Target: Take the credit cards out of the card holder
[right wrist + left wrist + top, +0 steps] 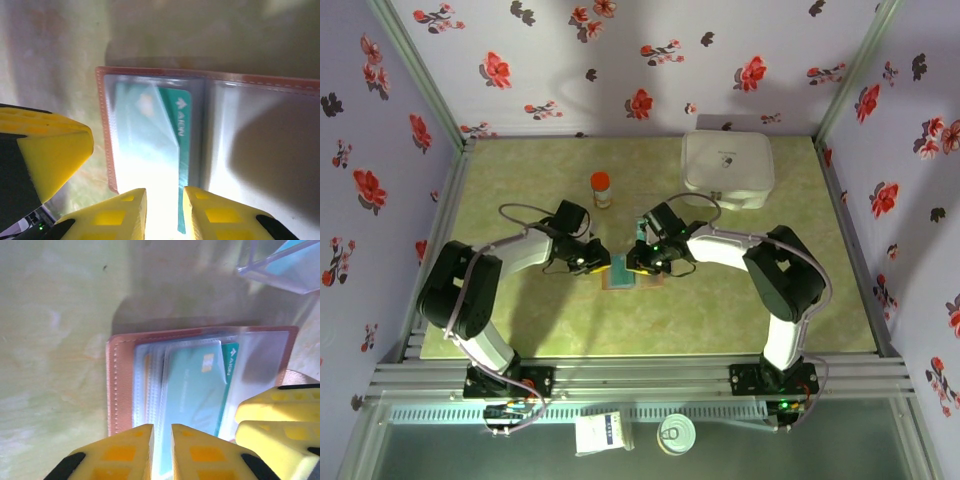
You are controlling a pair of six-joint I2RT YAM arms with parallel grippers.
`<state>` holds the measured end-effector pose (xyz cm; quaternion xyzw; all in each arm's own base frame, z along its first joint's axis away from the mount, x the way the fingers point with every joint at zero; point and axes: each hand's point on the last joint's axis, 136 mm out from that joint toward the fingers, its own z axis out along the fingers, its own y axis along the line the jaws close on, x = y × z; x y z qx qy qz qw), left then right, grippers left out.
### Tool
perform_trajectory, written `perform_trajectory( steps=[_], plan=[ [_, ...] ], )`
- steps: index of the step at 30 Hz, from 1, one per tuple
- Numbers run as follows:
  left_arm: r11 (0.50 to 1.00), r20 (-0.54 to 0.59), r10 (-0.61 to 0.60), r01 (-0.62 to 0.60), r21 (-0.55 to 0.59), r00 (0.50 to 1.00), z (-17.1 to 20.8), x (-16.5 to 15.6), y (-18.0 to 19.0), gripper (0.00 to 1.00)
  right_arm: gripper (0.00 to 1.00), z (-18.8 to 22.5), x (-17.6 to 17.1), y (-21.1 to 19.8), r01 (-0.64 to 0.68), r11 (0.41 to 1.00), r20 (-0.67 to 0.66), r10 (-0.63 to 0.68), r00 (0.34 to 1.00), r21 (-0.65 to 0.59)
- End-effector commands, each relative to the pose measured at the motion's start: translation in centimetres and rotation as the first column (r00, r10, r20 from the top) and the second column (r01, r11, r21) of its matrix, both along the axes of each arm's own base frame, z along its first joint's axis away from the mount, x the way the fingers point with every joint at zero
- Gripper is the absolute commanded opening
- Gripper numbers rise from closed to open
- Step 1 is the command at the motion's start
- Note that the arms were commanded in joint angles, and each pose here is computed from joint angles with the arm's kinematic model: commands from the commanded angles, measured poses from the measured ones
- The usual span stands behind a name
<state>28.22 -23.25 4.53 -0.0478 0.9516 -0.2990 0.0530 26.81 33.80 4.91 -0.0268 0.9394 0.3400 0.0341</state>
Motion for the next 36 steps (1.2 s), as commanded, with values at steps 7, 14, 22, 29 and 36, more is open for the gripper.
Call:
perform_trajectory(
  steps=[7, 14, 22, 29, 36],
  plan=[
    [0.998, -0.018, -0.051, 0.052, 0.044, 0.999, -1.0, -0.7, -1.0, 0.18, 0.26, 0.4, 0.7, -0.5, 0.012, 1.0, 0.0, -0.012, 1.0, 0.021],
    [0.991, -0.051, -0.068, 0.073, 0.116, 0.996, -3.2, -1.2, 0.1, 0.14, 0.21, 0.3, 0.8, 0.7, -0.017, 0.997, -0.02, 0.019, 1.0, 0.069],
    [0.986, -0.051, -0.067, 0.075, 0.151, 0.996, -3.3, -1.1, 0.8, 0.13, 0.21, -1.1, 0.8, 1.0, -0.021, 0.998, -0.051, 0.025, 0.998, 0.063],
    [0.984, -0.051, -0.068, 0.076, 0.159, 0.996, -3.3, -0.9, 1.0, 0.13, 0.16, -2.6, 0.7, -0.6, -0.004, 0.999, -0.054, 0.002, 0.999, -0.04],
    [0.985, -0.033, -0.076, 0.081, 0.154, 0.997, -2.8, -0.6, 1.0, 0.12, 0.17, -1.1, 1.1, -1.0, 0.024, 0.998, -0.018, -0.025, 1.0, -0.061]
  ],
)
